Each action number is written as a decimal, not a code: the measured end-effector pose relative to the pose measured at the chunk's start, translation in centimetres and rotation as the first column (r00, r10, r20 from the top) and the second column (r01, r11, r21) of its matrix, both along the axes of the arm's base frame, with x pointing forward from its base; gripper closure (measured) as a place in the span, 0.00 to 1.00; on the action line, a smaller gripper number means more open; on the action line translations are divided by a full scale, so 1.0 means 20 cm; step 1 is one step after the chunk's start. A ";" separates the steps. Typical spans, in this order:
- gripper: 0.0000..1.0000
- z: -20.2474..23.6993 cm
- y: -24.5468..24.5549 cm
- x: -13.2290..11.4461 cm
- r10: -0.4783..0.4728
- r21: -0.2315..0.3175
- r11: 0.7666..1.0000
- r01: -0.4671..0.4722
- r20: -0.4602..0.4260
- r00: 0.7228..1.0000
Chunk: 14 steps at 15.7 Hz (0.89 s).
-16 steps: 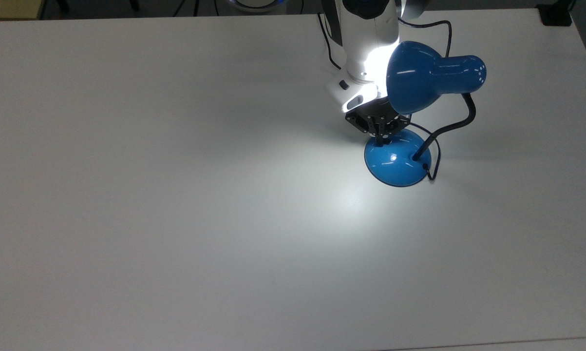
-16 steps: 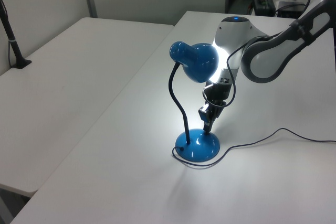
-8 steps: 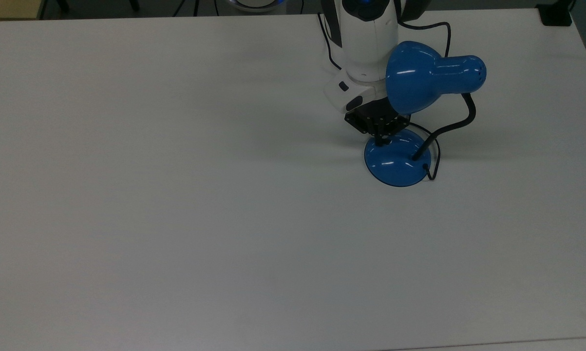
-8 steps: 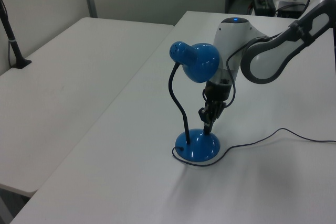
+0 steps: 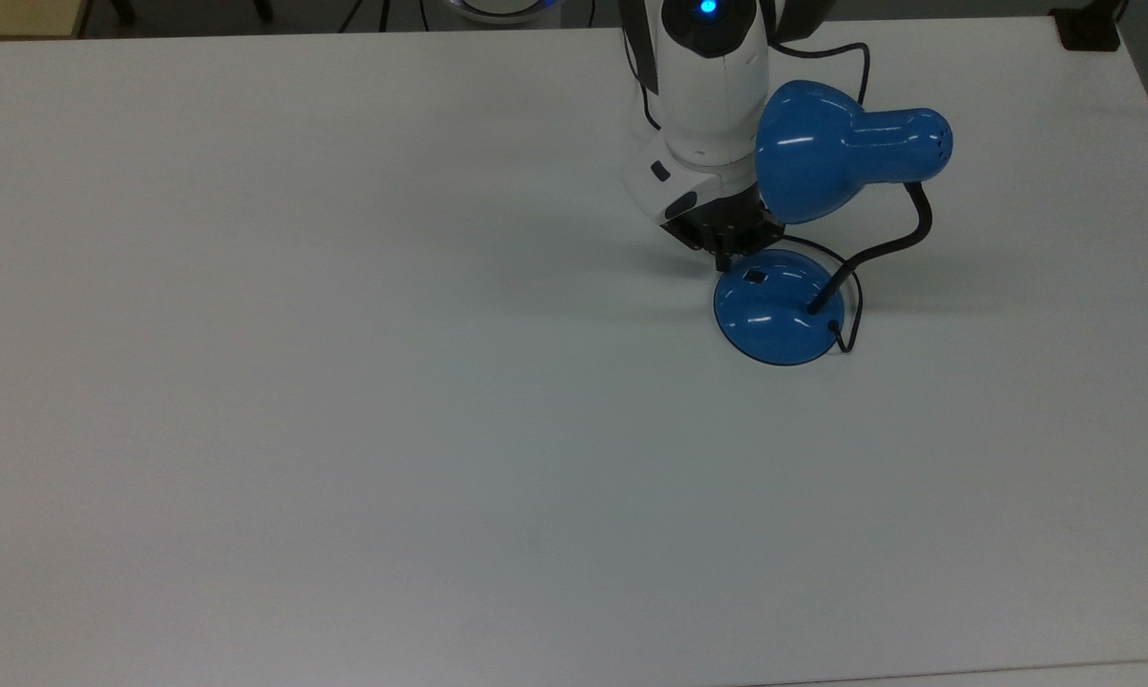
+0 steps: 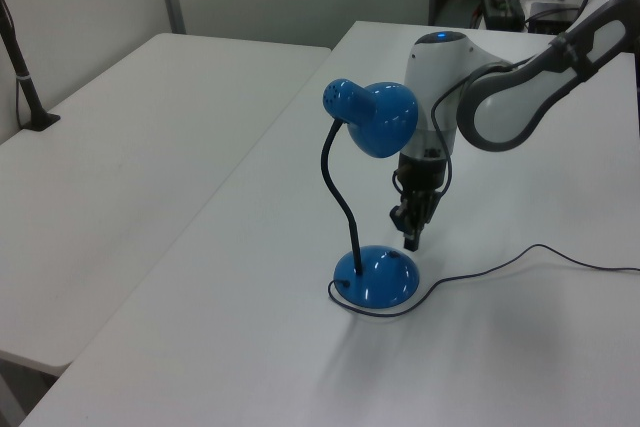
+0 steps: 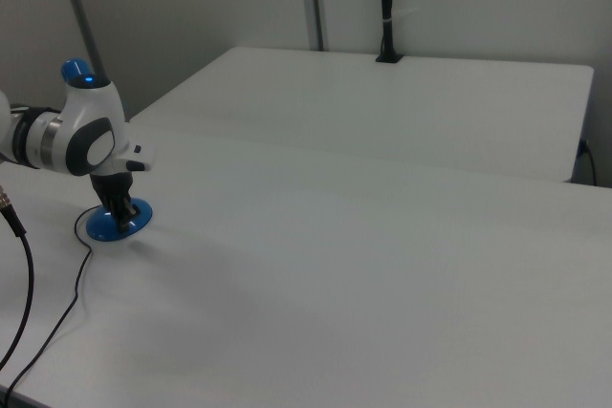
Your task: Turn off the lamp
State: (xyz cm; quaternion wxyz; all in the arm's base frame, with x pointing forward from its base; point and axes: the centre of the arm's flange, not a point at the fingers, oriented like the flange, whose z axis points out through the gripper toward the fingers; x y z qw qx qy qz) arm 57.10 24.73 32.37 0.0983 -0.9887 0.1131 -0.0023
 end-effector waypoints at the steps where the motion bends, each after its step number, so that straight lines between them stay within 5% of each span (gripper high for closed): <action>1: 0.99 0.01 -0.03 -0.01 0.012 -0.016 1.000 -0.013 -0.029 1.000; 7: 0.93 0.32 -0.30 -0.04 0.063 -0.037 0.997 -0.068 -0.137 0.989; 14: 0.24 0.69 -0.54 -0.11 0.140 -0.186 0.966 -0.178 -0.202 0.969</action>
